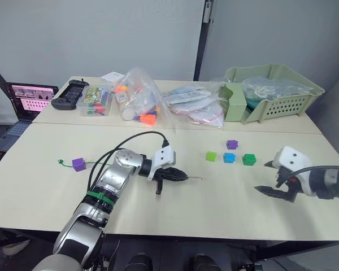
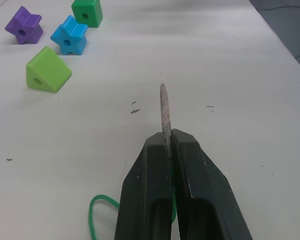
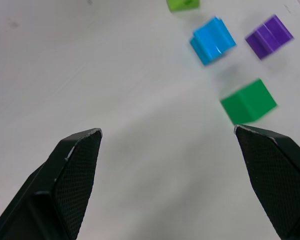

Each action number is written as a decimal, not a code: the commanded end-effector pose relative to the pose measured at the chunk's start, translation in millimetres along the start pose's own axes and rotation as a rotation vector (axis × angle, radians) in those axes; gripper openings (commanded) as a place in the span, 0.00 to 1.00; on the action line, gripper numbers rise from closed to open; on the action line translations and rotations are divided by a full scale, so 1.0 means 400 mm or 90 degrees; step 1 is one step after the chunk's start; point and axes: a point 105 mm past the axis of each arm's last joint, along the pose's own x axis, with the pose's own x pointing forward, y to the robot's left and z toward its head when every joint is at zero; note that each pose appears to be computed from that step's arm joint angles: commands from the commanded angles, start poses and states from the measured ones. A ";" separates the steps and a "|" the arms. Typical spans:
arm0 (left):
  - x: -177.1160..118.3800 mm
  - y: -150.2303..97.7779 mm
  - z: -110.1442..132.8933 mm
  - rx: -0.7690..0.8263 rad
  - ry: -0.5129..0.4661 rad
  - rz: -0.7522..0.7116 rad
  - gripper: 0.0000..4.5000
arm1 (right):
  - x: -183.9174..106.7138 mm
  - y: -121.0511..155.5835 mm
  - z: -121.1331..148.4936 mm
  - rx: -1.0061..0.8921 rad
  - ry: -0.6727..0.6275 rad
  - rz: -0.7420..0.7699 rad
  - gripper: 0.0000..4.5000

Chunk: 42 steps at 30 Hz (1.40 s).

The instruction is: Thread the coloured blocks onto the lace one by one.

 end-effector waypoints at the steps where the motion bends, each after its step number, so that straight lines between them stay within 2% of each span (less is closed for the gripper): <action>1: -0.001 -0.001 0.045 0.029 -0.034 0.005 0.00 | -0.004 -0.058 0.012 -0.062 0.012 -0.045 1.00; 4: -0.001 -0.006 0.044 0.027 -0.035 0.007 0.00 | 0.024 -0.091 0.019 -0.075 0.017 -0.048 1.00; 8: 0.000 -0.008 0.046 0.026 -0.038 0.017 0.00 | 0.097 -0.130 0.032 -0.107 0.036 -0.022 1.00; 14: -0.004 -0.013 0.045 0.022 -0.036 0.027 0.00 | 0.148 -0.181 0.042 -0.101 0.034 -0.015 1.00; 19: -0.013 -0.019 0.036 0.020 -0.027 0.036 0.00 | 0.147 -0.182 0.027 -0.008 0.020 0.011 1.00; 22: -0.018 -0.020 0.033 0.019 -0.023 0.040 0.00 | 0.127 -0.194 0.011 0.052 0.020 -0.025 1.00; 24: -0.020 -0.020 0.032 0.018 -0.023 0.042 0.00 | 0.099 -0.194 0.023 0.124 -0.019 -0.059 1.00; 27: -0.017 -0.020 0.034 0.017 -0.025 0.040 0.00 | 0.048 -0.169 0.034 0.233 -0.073 -0.134 1.00; 32: -0.007 -0.026 0.040 0.016 -0.033 0.022 0.00 | 0.022 -0.103 0.059 0.293 -0.152 -0.251 1.00; 35: -0.001 -0.029 0.044 0.017 -0.035 0.013 0.00 | 0.027 -0.064 0.046 0.343 -0.179 -0.326 1.00; 42: 0.001 -0.029 0.048 0.020 -0.035 0.004 0.00 | 0.088 -0.019 -0.009 0.426 -0.180 -0.408 1.00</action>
